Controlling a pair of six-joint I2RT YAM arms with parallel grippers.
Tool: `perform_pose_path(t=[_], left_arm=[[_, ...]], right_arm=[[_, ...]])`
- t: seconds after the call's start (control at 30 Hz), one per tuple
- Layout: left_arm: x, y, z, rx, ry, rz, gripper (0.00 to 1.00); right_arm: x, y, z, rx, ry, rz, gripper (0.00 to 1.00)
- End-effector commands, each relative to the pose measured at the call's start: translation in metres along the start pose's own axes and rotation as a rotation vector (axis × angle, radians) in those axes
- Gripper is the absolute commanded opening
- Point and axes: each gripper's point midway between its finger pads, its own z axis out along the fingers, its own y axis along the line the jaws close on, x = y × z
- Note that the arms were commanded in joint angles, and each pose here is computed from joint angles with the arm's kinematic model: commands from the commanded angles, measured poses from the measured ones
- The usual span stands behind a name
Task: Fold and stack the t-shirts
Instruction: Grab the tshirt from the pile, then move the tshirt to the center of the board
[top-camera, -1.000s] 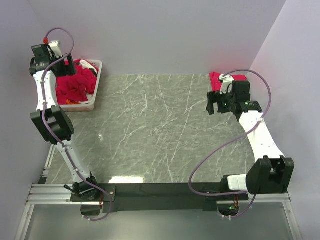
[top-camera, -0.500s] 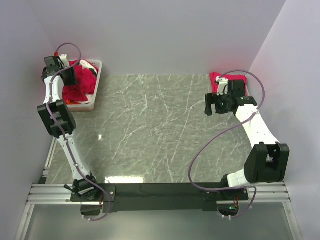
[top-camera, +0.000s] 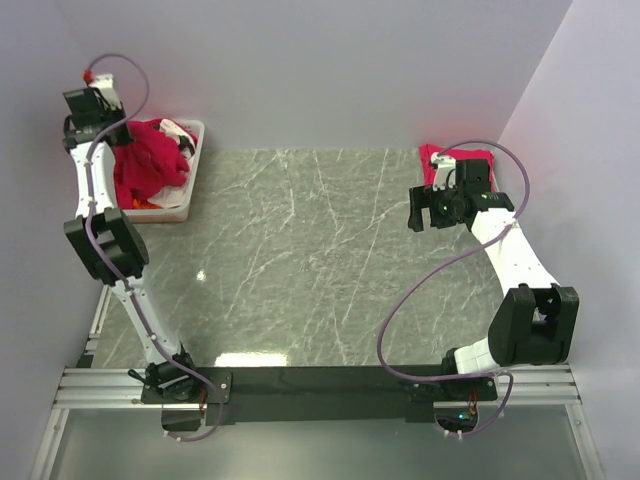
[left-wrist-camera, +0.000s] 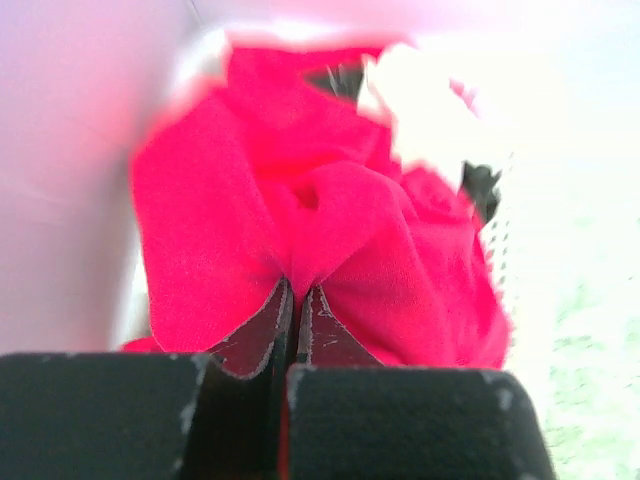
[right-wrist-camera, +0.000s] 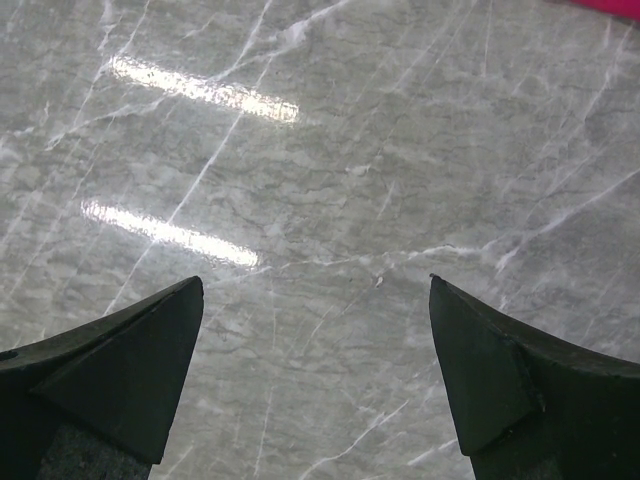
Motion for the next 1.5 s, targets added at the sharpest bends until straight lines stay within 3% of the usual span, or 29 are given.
perform_pose_path(t=[0.0, 0.23, 0.4, 0.53, 0.7, 0.87, 0.93, 1.1, 1.17, 1.23, 1.27, 1.33, 1.4, 1.47], left_arm=[[-0.119, 0.007, -0.086, -0.048, -0.331, 0.044, 0.01], [-0.172, -0.005, -0.133, -0.014, -0.499, 0.042, 0.01], [-0.216, -0.036, -0.186, 0.121, -0.650, -0.021, 0.01], [-0.241, -0.083, -0.234, 0.304, -0.733, -0.023, 0.01], [-0.233, -0.147, -0.273, 0.488, -0.710, -0.002, 0.01], [-0.185, -0.234, -0.296, 0.745, -0.576, -0.010, 0.01], [-0.144, -0.276, -0.301, 0.928, -0.451, 0.015, 0.01], [-0.059, -0.312, -0.307, 1.147, -0.210, 0.022, 0.03], [-0.009, -0.309, -0.275, 1.133, -0.041, -0.002, 0.21], [0.028, -0.291, -0.238, 1.044, 0.059, 0.024, 0.52], [0.053, -0.281, -0.220, 1.020, 0.165, -0.021, 0.56], [0.071, -0.245, -0.194, 0.989, 0.216, -0.103, 0.69], [0.081, -0.226, -0.183, 0.959, 0.238, -0.122, 0.73], [0.091, -0.218, -0.183, 0.980, 0.233, -0.042, 0.73]], right_arm=[[-0.019, 0.005, -0.010, -0.015, -0.054, -0.017, 1.00], [-0.019, 0.006, -0.011, -0.020, -0.055, -0.015, 1.00], [-0.019, 0.005, -0.011, -0.012, -0.061, -0.017, 1.00], [-0.021, 0.006, -0.011, -0.022, -0.058, -0.015, 1.00], [-0.023, 0.010, -0.009, -0.044, -0.055, -0.012, 1.00], [-0.026, 0.011, -0.011, -0.055, -0.052, -0.005, 1.00], [-0.026, 0.012, -0.012, -0.058, -0.050, -0.006, 1.00], [-0.024, 0.015, -0.016, -0.075, -0.044, -0.011, 1.00], [-0.021, 0.019, -0.017, -0.097, -0.033, -0.017, 1.00], [-0.016, 0.022, -0.017, -0.119, -0.010, -0.022, 1.00], [-0.014, 0.024, -0.017, -0.132, -0.004, -0.032, 1.00], [-0.007, 0.028, -0.015, -0.163, 0.029, -0.030, 1.00], [-0.003, 0.032, -0.013, -0.192, 0.044, -0.041, 1.00], [0.006, 0.034, -0.009, -0.208, 0.074, -0.035, 1.00]])
